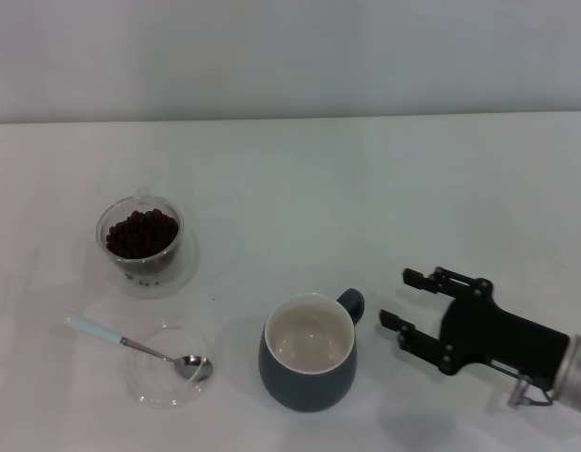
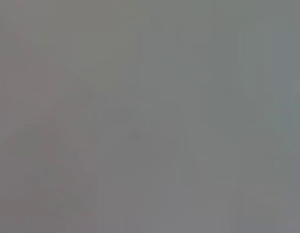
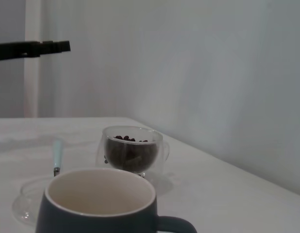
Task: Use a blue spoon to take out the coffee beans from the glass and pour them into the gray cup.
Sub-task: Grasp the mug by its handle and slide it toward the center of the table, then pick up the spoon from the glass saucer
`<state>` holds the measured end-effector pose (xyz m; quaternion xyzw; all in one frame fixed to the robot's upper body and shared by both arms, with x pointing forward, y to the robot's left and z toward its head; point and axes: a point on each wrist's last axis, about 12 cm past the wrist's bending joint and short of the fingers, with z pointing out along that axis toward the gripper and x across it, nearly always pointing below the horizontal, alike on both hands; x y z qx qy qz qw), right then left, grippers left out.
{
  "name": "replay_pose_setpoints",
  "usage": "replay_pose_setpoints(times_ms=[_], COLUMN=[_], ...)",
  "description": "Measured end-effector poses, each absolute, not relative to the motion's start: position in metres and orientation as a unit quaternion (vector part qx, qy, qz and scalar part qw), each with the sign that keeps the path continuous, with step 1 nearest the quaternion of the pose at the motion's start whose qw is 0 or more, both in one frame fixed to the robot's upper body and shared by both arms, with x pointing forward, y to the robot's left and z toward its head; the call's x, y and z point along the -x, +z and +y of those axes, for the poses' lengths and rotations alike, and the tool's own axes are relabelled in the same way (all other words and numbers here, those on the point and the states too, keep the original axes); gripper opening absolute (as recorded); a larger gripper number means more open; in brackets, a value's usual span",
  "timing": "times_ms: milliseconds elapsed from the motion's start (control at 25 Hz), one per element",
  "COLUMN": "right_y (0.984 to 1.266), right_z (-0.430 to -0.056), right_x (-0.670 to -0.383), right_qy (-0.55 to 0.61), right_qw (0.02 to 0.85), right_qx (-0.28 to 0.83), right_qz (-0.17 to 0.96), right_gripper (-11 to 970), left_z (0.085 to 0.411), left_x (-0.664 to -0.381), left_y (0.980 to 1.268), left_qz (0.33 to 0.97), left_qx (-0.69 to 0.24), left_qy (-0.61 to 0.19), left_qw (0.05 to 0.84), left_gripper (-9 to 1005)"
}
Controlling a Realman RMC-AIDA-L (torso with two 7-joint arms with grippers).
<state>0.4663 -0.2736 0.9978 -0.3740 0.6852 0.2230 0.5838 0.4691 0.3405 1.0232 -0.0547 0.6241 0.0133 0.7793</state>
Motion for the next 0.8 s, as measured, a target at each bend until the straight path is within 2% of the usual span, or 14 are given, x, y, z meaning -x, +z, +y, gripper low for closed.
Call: replay_pose_setpoints(times_ms=[240, 400, 800], right_y=[1.003, 1.016, 1.048], right_z=[-0.302, -0.326, -0.357], right_x=[-0.452, -0.443, -0.457], right_qy=[0.245, 0.247, 0.207], right_qw=[0.588, 0.627, 0.709], right_qx=[0.345, 0.307, 0.264], right_qz=[0.689, 0.672, 0.620], right_gripper=[613, 613, 612], left_z=[0.340, 0.339, 0.333], left_x=[-0.468, -0.466, -0.443], left_y=[1.022, 1.021, 1.011], left_qz=[0.625, 0.627, 0.614], left_qx=[0.057, 0.061, 0.194], left_qy=[0.012, 0.005, -0.171], left_qw=[0.778, 0.777, 0.746], left_gripper=[801, 800, 801])
